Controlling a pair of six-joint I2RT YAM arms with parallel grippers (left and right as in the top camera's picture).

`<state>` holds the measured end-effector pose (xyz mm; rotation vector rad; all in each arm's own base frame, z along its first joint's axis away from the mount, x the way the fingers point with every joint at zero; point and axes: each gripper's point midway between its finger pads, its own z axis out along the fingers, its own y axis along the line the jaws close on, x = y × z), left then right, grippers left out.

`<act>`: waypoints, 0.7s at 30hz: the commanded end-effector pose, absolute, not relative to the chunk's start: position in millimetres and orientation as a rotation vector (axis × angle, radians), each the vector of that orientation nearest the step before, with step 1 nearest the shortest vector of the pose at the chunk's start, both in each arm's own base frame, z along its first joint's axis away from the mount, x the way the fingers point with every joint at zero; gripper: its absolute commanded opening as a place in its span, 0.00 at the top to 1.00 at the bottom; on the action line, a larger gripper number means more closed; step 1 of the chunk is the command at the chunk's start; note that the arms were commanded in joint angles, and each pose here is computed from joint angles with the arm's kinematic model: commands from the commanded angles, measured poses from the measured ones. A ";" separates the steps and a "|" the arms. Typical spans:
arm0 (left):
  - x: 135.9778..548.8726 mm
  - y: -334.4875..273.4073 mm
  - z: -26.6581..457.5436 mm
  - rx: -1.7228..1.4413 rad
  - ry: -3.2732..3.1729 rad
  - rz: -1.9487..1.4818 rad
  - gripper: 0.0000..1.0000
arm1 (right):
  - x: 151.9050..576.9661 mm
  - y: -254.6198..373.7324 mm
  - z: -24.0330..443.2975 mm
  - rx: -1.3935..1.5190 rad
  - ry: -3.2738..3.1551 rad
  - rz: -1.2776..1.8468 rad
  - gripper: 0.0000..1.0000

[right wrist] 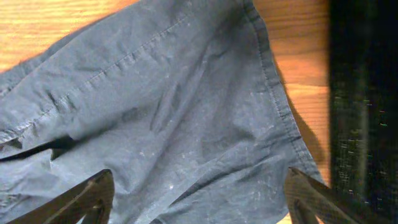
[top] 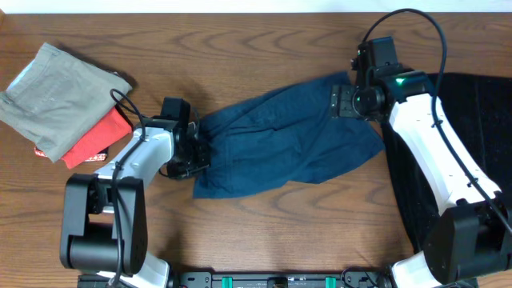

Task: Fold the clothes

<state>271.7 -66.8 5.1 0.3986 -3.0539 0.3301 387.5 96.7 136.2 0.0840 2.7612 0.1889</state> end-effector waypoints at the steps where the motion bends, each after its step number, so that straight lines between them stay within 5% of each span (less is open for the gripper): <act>1: 281.0 -53.3 33.7 0.380 -3.151 0.234 0.94 | 381.4 117.1 131.7 -0.041 2.781 0.236 0.21; 4: 280.8 -53.3 62.9 0.381 -3.204 0.259 0.94 | 376.1 133.8 123.8 -0.095 2.808 0.276 0.41; 8: 282.0 -53.5 100.5 0.393 -3.299 0.308 0.94 | 365.3 169.5 102.3 -0.182 2.875 0.432 0.82; 11: 280.6 -54.5 125.6 0.428 -3.364 0.361 0.94 | 353.9 199.9 77.5 -0.265 2.938 0.535 0.98; 21: 285.1 -62.3 173.3 0.482 -3.505 0.559 0.94 | 282.0 332.6 -3.8 -0.702 3.003 0.955 0.99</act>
